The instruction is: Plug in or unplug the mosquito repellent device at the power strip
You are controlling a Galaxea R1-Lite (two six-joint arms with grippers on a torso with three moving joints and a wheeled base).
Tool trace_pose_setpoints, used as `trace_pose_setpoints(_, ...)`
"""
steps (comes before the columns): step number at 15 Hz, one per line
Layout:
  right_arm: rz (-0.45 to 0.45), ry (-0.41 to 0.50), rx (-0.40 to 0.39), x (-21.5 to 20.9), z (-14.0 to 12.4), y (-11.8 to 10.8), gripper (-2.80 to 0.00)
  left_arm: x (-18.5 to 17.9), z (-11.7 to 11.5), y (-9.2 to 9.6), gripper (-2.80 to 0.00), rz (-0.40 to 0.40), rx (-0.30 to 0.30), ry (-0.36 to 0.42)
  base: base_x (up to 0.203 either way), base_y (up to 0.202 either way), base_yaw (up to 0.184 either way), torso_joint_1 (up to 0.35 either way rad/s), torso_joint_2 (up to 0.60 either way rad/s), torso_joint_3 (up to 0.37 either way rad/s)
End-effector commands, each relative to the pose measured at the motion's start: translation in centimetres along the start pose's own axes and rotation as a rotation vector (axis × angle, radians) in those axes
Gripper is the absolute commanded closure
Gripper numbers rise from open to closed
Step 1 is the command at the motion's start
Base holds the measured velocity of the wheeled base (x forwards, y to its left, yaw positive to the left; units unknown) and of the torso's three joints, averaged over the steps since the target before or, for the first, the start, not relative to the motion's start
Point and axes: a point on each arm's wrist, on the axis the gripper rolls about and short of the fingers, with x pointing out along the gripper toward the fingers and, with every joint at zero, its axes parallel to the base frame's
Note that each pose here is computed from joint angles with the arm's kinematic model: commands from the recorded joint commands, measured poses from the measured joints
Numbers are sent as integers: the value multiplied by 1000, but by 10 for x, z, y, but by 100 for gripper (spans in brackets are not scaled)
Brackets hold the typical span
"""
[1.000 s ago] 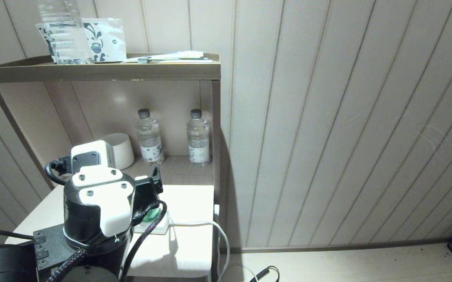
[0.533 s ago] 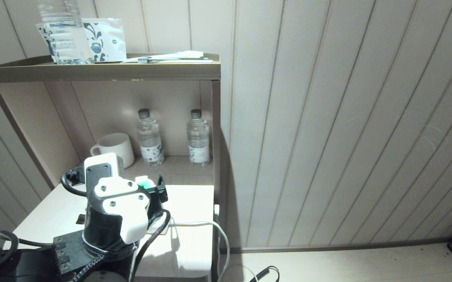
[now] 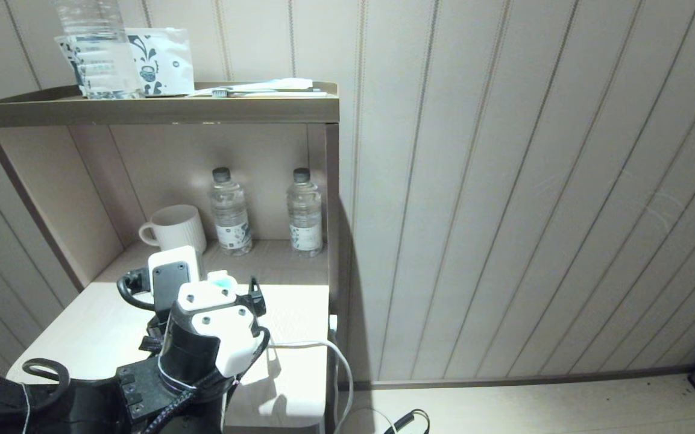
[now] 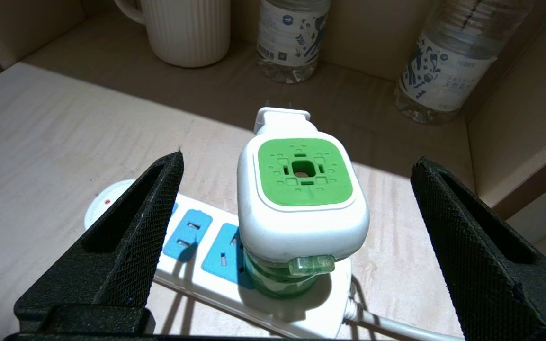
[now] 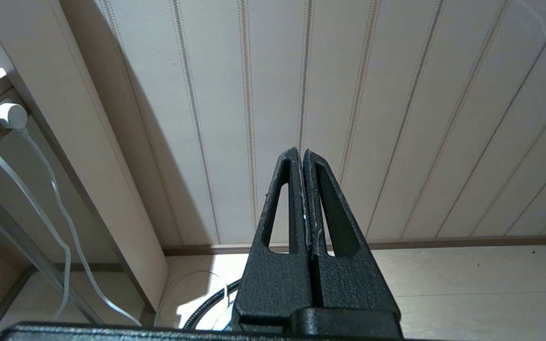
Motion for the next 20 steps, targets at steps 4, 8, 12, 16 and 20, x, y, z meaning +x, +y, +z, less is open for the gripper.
trace_pose_setpoints(4,0,2,0,0,0,0,0,1,-14,0,-280,-1,13,6,0,0,0,0,0,0)
trace_pose_setpoints(8,0,2,0,0,0,0,0,2,-19,1,-280,34,33,-5,0,0,0,0,0,0)
trace_pose_setpoints(12,0,2,0,0,0,0,0,5,-22,-2,-280,37,35,-5,0,0,0,0,0,0)
trace_pose_setpoints(16,0,2,0,0,0,0,0,9,-19,-2,-280,49,27,-12,0,0,0,0,0,0)
trace_pose_setpoints(20,0,2,0,0,0,0,0,11,-18,-1,-280,57,34,-13,0,0,0,0,0,0)
